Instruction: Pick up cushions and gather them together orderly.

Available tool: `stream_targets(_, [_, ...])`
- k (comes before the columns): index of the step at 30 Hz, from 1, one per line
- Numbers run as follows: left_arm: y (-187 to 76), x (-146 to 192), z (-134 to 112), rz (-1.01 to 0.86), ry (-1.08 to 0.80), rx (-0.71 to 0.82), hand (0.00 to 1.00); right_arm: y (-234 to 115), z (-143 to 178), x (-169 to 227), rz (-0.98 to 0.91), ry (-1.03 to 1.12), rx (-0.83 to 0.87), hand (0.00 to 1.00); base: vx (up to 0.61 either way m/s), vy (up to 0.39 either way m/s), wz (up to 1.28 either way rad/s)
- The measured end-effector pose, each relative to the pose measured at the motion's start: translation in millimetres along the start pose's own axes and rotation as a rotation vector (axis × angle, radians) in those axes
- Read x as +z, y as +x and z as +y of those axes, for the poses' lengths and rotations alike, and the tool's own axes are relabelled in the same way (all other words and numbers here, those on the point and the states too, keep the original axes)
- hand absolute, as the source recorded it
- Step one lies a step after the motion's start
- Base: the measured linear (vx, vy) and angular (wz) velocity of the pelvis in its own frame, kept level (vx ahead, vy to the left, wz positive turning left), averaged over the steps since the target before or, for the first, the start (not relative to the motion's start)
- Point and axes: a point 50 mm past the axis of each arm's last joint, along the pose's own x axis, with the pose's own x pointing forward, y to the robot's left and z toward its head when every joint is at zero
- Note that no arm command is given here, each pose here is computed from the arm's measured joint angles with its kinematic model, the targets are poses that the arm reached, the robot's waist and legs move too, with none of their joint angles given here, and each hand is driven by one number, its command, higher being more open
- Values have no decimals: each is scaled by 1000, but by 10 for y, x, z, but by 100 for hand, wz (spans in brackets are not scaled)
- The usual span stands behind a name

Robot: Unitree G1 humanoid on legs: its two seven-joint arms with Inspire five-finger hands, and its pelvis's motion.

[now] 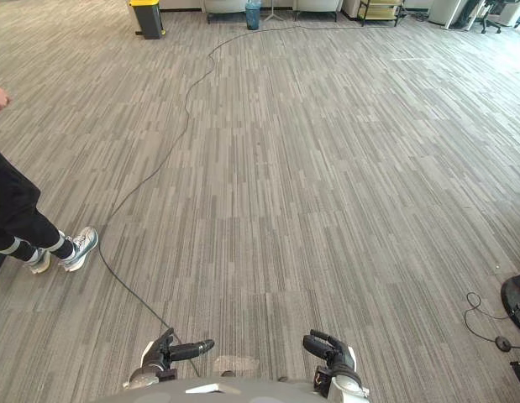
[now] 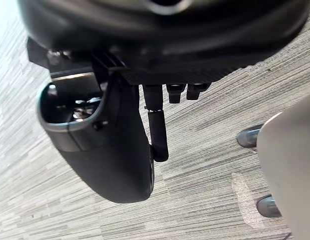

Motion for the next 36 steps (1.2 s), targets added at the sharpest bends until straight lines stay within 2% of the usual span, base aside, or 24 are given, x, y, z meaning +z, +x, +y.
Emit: stream_targets(36, [27, 29, -40, 30, 29, -48, 100, 32, -33, 23, 45, 7, 8, 100, -3, -3, -2])
